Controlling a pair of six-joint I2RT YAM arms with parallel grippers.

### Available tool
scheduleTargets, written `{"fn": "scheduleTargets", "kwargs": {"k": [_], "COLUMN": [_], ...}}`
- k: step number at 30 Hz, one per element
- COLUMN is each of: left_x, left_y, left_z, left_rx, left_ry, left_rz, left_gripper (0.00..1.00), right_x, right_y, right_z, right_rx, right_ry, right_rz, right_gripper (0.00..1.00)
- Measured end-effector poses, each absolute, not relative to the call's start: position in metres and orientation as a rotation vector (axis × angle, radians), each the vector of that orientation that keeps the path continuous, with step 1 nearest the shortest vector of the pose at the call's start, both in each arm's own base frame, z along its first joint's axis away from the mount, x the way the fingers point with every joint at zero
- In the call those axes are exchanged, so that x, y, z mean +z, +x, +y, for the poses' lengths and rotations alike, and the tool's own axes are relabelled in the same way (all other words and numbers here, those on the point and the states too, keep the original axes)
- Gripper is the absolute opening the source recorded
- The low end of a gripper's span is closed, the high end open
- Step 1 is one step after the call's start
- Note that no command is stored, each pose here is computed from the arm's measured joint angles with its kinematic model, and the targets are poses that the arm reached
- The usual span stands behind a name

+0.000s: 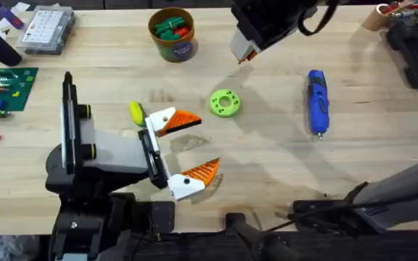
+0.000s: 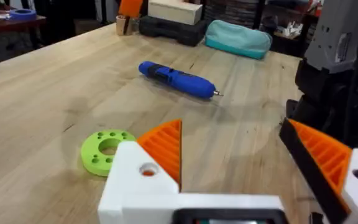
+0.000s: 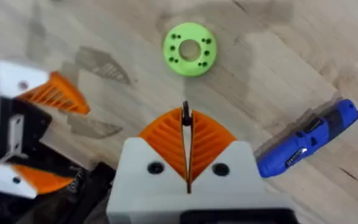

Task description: Pick up the gripper from the table and insert it into the empty holder that is missing its gripper. Then pick up a screw, insert it into the mounting hole, and use the screwdriver to tighten it. Finally, clean up the table by picking up the vegetable and placing it into the bucket.

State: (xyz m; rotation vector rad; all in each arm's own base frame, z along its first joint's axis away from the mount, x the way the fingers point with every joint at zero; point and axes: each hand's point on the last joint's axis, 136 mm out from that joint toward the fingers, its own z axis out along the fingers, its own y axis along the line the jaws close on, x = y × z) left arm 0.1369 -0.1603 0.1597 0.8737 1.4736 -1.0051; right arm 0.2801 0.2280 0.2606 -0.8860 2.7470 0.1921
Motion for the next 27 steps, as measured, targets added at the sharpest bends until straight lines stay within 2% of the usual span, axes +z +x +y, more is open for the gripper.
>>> {"fn": "scheduleTargets", "kwargs": {"k": [17,27], "left_x": [0.16,0.16], "left_y": [0.137,0.137], "left_z": [-0.16,-0.16], "left_rx": [-1.005,-1.005], "left_ry": [0.874,0.874], "left_rz": [1.474,1.474], "left_gripper": [0.987,0.987], "right_x": [0.317,0.32], "right_y": [0.201,0.166], "right_z": [0.299,0.322], "right_rx": [0.318,0.355], "right_ry": [-1.286,-1.437], "right_rz": [2.455,2.364], "right_gripper": [0.003,0.003]}}
